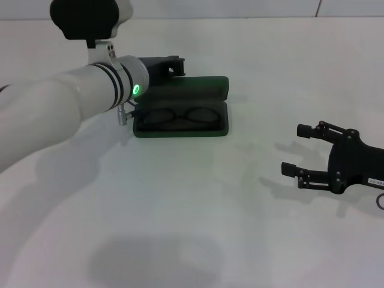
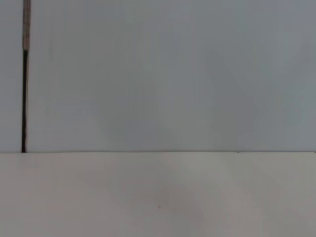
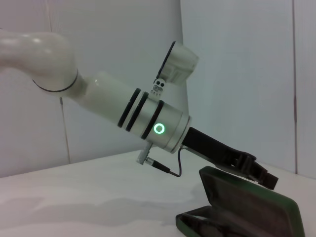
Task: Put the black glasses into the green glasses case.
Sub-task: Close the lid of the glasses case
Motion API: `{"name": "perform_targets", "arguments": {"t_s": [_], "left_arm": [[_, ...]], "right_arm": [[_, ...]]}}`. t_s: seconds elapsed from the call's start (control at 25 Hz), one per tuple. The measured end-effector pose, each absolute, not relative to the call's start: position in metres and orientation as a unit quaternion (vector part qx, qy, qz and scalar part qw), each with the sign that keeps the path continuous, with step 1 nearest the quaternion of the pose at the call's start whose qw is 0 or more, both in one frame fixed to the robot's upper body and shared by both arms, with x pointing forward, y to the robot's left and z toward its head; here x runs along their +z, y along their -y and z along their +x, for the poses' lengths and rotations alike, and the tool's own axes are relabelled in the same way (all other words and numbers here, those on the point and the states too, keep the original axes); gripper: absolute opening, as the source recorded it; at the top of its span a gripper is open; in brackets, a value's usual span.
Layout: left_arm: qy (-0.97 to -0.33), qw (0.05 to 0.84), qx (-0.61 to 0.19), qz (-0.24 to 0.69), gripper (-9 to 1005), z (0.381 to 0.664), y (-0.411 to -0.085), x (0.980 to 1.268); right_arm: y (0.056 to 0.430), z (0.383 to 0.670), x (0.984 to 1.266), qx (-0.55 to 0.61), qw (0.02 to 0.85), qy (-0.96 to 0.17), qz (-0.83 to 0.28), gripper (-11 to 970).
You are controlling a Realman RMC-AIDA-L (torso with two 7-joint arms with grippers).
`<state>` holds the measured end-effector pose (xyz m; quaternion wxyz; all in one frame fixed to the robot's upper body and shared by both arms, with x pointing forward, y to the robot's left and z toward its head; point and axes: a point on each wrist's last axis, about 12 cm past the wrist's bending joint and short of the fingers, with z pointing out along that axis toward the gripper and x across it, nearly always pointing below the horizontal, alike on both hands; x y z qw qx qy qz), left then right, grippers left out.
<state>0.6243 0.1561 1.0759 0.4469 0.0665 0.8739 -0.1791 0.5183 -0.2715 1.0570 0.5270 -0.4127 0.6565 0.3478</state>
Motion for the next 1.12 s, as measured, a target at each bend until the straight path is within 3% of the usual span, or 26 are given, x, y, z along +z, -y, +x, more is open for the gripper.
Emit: {"name": "perform_targets", "arguments": {"t_s": [1.12], "left_arm": [[-0.871,0.448,-0.184,0.079,-1,0.600,-0.160,1.066]], "right_arm": [[0.271,0.518,1.056,0.347,0.527,-0.658,-0.410,872]]}}
